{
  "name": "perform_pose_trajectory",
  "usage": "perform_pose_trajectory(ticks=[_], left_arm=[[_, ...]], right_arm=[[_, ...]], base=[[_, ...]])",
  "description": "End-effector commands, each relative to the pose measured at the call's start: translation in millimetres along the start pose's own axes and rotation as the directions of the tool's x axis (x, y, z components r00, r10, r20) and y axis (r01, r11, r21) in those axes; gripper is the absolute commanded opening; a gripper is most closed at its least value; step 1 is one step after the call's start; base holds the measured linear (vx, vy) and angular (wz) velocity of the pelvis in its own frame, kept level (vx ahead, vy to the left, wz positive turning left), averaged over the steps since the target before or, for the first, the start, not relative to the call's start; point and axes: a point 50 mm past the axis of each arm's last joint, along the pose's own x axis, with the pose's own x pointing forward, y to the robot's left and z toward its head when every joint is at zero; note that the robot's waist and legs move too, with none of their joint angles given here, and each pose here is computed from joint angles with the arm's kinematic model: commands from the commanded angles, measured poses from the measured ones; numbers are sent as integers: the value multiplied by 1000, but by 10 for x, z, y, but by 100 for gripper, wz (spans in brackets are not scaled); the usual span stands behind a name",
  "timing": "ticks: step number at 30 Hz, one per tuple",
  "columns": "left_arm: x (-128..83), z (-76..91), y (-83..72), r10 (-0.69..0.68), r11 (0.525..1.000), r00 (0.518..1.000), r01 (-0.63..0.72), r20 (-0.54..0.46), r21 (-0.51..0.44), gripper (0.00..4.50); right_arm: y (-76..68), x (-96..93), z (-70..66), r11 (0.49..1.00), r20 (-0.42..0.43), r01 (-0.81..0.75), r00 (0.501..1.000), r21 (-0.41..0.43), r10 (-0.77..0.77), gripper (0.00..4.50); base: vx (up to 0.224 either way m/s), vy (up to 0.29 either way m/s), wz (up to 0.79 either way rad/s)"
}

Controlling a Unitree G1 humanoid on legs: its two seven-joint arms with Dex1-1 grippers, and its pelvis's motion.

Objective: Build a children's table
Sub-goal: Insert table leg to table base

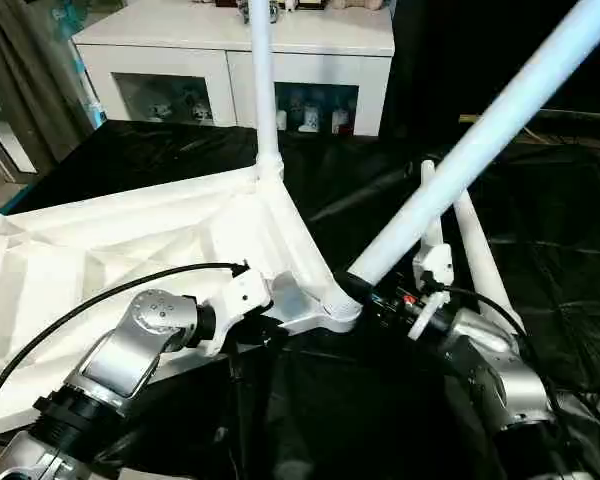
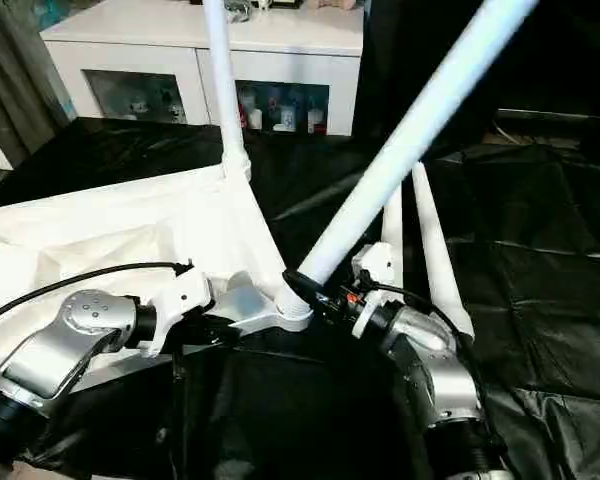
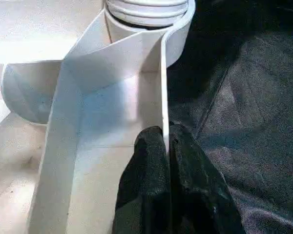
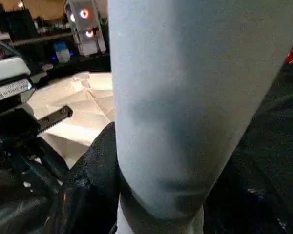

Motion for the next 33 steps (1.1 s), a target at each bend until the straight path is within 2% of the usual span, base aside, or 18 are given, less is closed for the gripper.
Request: perform_pose_trajectory(ticks=[1,9,12,16,24,26,33], left_arm=[[-26,110,58,12,998,1000,-12,16,56,0],[-29,97,31,2,998,1000,-3,13,55,0],[-44,94,15,-12,998,1000,11,17,56,0],[-54,95,11,-22,998,1000,21,17,62,0],[-55,122,-5,-59,995,998,56,30,85,0],[-45,148,-24,-112,988,993,106,47,112,0],[-76,157,-5,-173,976,985,168,24,139,0]], right_arm=[[-65,-32,-125,998,-158,23,987,-56,-32,188],[-31,99,-94,986,-280,-133,955,-95,102,188],[-20,104,-153,974,-345,-221,919,-53,190,188],[-38,70,-220,965,-395,-262,889,-24,232,188],[-77,43,-252,954,-370,-297,881,50,293,188],[-63,5,-281,937,-367,-342,864,74,344,188],[-48,-16,-308,911,-386,-409,833,55,397,188]], base=[[0,0,0],[0,0,0],[0,0,0],[0,0,0],[0,0,0],[0,0,0],[0,0,0]])
